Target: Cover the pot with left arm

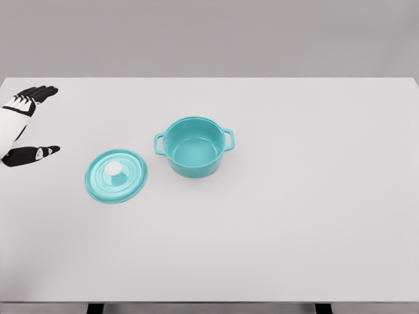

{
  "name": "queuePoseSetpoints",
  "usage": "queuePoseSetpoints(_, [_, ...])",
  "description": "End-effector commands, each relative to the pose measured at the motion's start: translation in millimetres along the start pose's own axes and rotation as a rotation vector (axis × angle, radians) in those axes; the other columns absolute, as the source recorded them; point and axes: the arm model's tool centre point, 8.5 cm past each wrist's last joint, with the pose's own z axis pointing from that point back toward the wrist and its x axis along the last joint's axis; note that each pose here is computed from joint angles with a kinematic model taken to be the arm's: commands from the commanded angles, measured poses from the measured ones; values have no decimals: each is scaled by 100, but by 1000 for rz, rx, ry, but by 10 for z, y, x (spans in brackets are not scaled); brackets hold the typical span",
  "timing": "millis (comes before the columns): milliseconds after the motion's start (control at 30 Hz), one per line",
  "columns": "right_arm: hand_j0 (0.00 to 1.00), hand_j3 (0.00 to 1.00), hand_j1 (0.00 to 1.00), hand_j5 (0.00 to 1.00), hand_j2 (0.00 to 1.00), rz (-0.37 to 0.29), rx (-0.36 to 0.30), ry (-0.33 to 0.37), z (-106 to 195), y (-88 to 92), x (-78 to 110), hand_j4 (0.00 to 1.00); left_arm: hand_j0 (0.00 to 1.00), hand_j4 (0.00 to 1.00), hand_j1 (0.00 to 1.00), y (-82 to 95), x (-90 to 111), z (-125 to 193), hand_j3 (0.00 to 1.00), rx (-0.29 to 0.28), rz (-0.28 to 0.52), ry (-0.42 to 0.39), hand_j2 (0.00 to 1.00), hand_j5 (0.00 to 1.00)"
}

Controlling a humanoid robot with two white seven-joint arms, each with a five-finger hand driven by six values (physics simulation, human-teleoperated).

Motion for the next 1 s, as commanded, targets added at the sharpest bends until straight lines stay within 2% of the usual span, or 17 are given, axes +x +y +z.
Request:
queuePoseSetpoints(0, [100,100,100,100,100,0,0,0,0,1,-2,100,100,100,100,-7,5,-2,100,8,9,0,100,100])
queuePoseSetpoints(267, [100,100,100,100,100,0,0,0,0,1,-2,100,100,100,100,-22,9,9,100,7,13,2,100,100])
queuePoseSetpoints(300, [100,100,100,100,100,0,0,-1,0,0,3,100,100,100,100,-53,20,3,100,-6,9,-2,100,100])
queuePoseSetpoints(400, [100,100,100,100,100,0,0,1,0,1,-2,100,100,100,100,-14,19,-49,100,-30,-53,-9,100,100])
queuePoseSetpoints(467, [100,100,100,100,100,0,0,-1,0,0,3,100,100,100,100,18,17,-152,100,-131,-77,-21,100,100])
queuePoseSetpoints(533, [100,100,100,100,100,0,0,0,0,1,-2,100,100,100,100,86,26,-281,100,-204,-102,-36,100,100])
queuePoseSetpoints(567, [100,100,100,100,100,0,0,-1,0,0,3,100,100,100,100,100,37,-317,100,-262,-106,-43,100,100])
queuePoseSetpoints(667, [100,100,100,100,100,0,0,0,0,1,-2,100,100,100,100,167,-12,-322,100,-402,-111,-30,100,100])
queuePoseSetpoints(700, [100,100,100,100,100,0,0,-1,0,0,3,100,100,100,100,201,-19,-323,100,-428,-106,-35,100,100])
queuePoseSetpoints(733, [100,100,100,100,100,0,0,1,0,1,-2,100,100,100,100,345,-34,-324,100,-413,-108,-42,100,100])
queuePoseSetpoints(800, [100,100,100,100,100,0,0,1,0,1,-2,100,100,100,100,533,23,-416,100,-332,-48,-91,100,100])
queuePoseSetpoints(833, [100,100,100,100,100,0,0,-1,0,0,3,100,100,100,100,613,56,-466,100,-295,-23,-115,100,100])
queuePoseSetpoints(867, [100,100,100,100,100,0,0,-1,0,0,3,100,100,100,100,611,73,-493,100,-288,-14,-124,100,100])
queuePoseSetpoints(933, [100,100,100,100,100,0,0,1,0,1,-2,100,100,100,100,515,110,-520,100,-322,-20,-135,100,100])
queuePoseSetpoints(967, [100,100,100,100,100,0,0,-1,0,0,3,100,100,100,100,405,134,-554,100,-372,-42,-140,100,100])
